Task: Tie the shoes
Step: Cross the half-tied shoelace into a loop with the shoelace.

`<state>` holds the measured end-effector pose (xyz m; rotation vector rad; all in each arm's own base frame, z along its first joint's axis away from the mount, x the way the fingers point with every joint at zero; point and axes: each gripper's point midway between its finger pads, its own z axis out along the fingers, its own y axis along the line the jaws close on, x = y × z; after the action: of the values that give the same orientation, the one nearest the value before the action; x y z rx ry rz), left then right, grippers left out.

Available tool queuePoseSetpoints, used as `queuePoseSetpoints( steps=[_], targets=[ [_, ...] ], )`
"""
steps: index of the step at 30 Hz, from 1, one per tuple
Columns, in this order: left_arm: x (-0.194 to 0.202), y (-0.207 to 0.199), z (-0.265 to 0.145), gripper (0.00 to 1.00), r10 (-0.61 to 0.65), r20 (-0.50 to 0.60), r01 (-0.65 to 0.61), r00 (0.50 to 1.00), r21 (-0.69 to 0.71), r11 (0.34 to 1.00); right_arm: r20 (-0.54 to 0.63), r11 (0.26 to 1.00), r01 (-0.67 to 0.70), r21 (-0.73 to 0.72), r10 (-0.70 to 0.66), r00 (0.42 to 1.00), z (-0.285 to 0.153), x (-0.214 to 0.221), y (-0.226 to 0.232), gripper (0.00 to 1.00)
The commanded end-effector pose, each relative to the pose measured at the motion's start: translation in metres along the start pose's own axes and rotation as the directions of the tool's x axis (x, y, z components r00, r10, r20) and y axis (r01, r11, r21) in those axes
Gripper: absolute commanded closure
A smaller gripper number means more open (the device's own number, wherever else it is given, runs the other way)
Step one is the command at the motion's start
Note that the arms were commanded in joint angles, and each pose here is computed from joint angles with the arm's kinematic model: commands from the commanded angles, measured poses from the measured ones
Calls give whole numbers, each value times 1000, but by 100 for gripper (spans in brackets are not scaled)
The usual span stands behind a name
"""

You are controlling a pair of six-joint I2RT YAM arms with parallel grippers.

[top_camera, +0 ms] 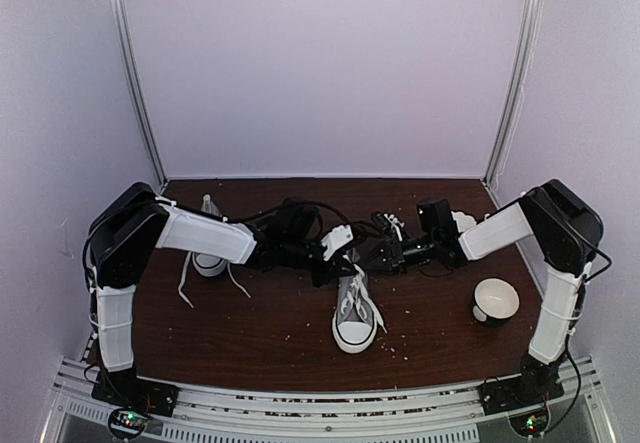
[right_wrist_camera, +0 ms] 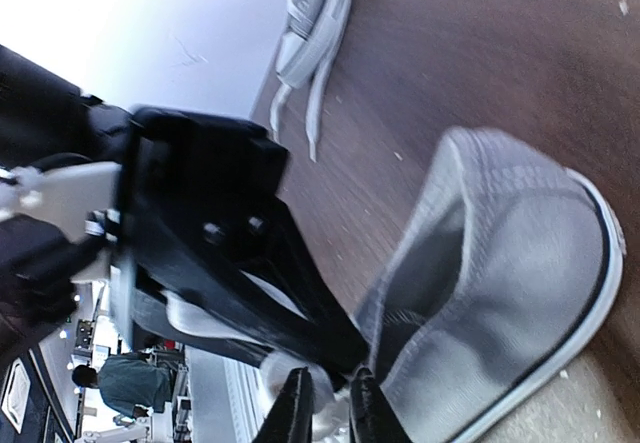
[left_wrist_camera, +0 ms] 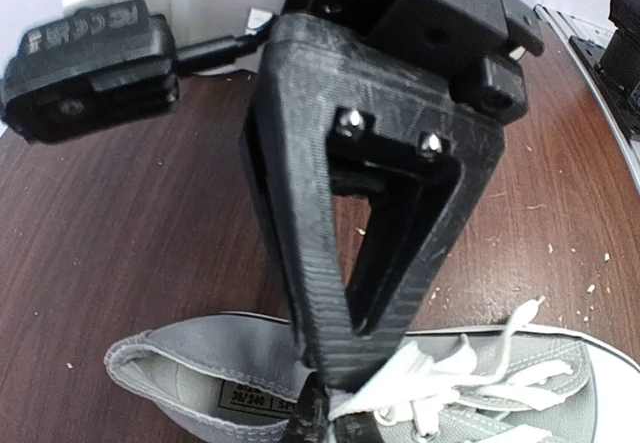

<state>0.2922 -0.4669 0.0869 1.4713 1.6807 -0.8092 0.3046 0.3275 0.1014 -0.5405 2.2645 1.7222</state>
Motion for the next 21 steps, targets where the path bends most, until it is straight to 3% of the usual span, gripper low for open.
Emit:
queuePoseSetpoints(
  steps=[1, 21],
  targets=[
    [-20, 2, -5, 100, 35, 57, -34, 998, -23, 999, -99, 994, 32, 107, -22, 995, -2, 24, -9, 86],
    [-20, 2, -5, 100, 36, 56, -35, 998, -22, 999, -89, 1000, 0, 8, 0, 996, 7, 20, 6, 83]
  ],
)
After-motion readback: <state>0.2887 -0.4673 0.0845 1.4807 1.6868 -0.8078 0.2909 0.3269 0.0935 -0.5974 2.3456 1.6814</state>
